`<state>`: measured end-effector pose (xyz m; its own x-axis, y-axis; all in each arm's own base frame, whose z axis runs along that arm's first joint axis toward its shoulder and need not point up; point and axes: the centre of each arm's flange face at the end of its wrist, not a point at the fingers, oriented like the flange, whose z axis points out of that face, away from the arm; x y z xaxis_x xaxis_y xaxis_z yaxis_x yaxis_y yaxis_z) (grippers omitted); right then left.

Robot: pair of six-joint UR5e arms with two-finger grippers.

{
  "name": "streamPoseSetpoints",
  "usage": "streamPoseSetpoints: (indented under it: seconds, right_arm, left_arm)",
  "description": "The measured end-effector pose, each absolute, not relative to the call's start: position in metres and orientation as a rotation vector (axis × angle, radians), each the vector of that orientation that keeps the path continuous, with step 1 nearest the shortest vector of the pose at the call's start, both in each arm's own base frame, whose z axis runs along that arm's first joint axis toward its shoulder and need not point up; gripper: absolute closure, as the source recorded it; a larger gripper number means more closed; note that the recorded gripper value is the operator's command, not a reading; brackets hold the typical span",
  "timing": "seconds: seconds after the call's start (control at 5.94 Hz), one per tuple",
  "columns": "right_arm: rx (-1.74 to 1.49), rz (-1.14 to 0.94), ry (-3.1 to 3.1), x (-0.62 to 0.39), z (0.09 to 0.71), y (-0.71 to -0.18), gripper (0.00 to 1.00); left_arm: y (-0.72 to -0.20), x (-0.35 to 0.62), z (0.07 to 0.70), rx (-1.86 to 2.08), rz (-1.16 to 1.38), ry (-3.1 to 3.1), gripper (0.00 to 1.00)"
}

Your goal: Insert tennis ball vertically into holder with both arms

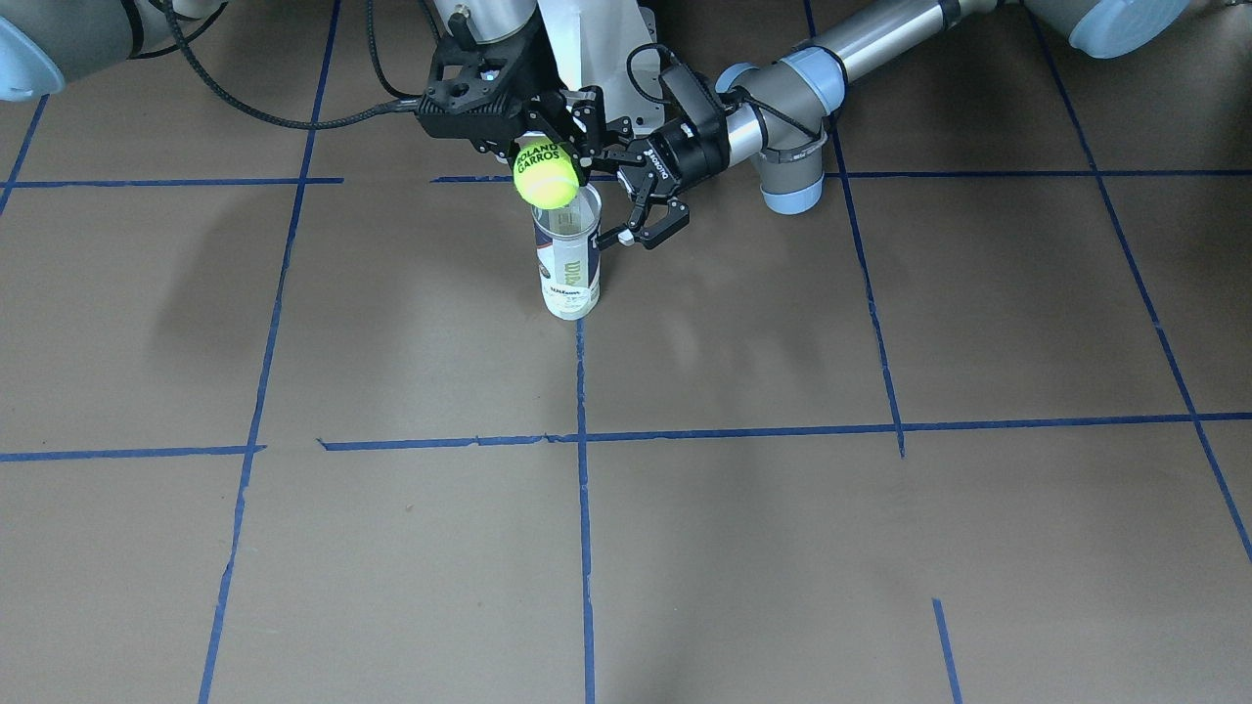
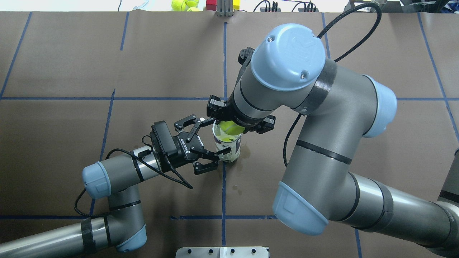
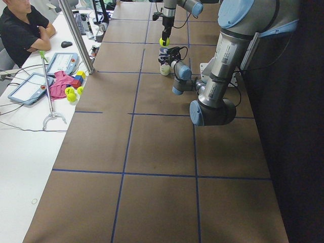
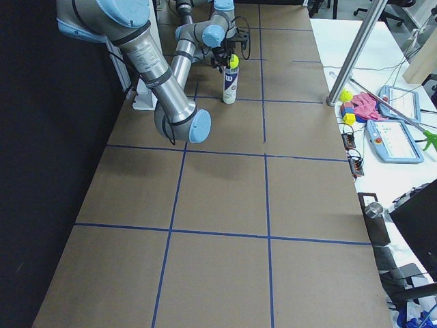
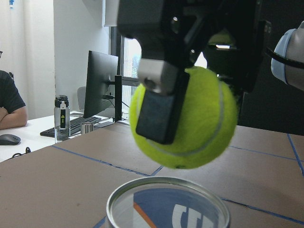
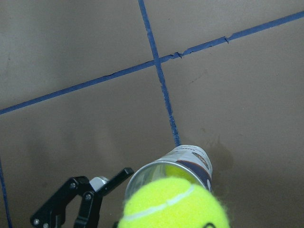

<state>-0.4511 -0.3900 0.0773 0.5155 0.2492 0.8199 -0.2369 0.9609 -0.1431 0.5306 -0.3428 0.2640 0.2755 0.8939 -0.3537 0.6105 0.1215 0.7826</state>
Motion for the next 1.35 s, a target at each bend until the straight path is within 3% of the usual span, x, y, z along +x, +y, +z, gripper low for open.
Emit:
streamPoseSetpoints:
  seconds: [0.17,0.34,0.51,1.35]
  right_arm:
    - [-0.012,0.29,-0.984,-0.457,0.078,-0.391,0.97]
    - [-0.005,0.287,-0.992,-0.466,0.08,-0.394,0.66]
    - [0.004,0.281,-1.005,-0.474,0.082,-0.398,0.02]
    - [0.022,0.27,-1.033,-0.466,0.078,-0.399,0.0]
  left_arm:
    - [-0.341,0.528,0.263,1.588,0.365,1.436,0.0]
    - [-0.34,0.525,0.259,1.595,0.359,1.445,0.0]
    - [-0.339,0.523,0.257,1.598,0.357,1.449,0.0]
    - [-0.335,0.51,0.267,1.595,0.361,1.446,0.0]
